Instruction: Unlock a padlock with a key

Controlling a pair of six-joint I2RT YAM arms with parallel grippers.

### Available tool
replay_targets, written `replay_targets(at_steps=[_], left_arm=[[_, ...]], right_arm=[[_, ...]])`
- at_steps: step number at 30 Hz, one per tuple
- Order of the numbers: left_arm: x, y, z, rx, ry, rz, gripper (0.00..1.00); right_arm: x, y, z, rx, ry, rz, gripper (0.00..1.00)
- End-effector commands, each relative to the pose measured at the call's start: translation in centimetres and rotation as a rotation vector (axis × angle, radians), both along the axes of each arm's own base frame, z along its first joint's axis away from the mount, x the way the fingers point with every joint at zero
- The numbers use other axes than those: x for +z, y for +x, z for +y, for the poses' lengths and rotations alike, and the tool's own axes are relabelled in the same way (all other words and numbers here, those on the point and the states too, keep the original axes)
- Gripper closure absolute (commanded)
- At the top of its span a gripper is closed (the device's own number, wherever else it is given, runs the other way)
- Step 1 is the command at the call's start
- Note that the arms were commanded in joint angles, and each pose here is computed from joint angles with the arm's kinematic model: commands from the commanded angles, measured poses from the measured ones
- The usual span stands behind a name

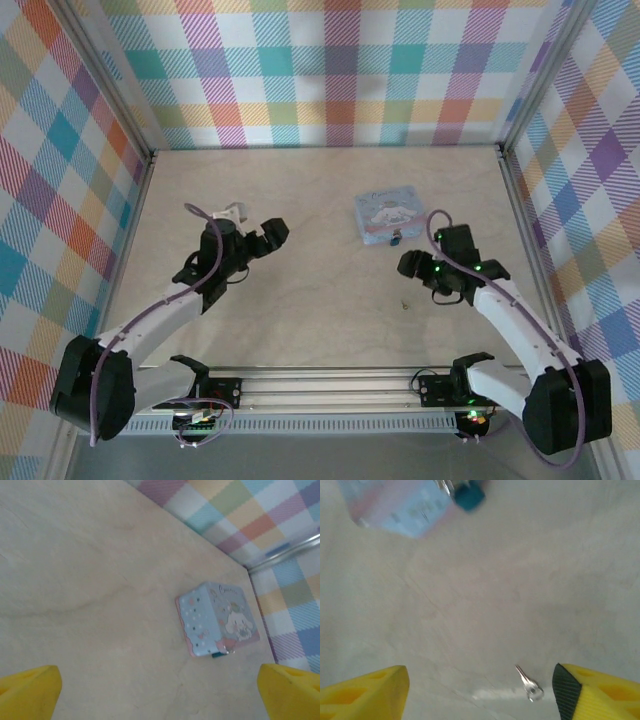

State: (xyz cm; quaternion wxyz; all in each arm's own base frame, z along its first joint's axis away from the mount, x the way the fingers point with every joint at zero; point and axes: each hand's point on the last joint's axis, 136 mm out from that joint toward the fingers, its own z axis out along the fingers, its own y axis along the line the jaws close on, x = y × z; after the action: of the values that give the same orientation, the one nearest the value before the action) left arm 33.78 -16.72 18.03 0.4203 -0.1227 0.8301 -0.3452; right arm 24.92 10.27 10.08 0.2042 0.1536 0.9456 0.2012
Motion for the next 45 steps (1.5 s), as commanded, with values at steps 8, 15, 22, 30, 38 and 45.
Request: replay_targets(at_steps=[8, 15, 22, 30, 38, 45], left_arm=[[1.5, 0.7, -1.4, -0.015, -0.035, -0.019, 0.0], [1.8, 0.6, -0.9, 0.004, -0.021, -0.021, 0.0], [2.1, 0.8, -0.9, 0.005, -0.004, -0.02, 0.0], [2.0, 0.9, -1.0, 0.003, 0.002, -0.015, 0.0], [2.2, 0.8, -0.9, 0.003, 0.011, -0.017, 0.0], [2.1, 0.7, -0.7, 0.007, 0.025, -0.015, 0.0]], right_arm=[[-6.5, -2.6, 1.2, 0.037, -0.152, 0.251, 0.41], [-7.6, -3.1, 0.3, -0.007, -0.21, 0.297, 0.49], [-8.1, -3.7, 0.4, -0.019, -0.192, 0.323, 0.55], [-8.6, -3.8, 0.8, -0.015, -0.176, 0.337, 0.67], [-9.1, -4.2, 1.0, -0.014, -0.165, 0.361, 0.72], [-9.8, -4.8, 1.1, -0.015, -0.158, 0.386, 0.78]])
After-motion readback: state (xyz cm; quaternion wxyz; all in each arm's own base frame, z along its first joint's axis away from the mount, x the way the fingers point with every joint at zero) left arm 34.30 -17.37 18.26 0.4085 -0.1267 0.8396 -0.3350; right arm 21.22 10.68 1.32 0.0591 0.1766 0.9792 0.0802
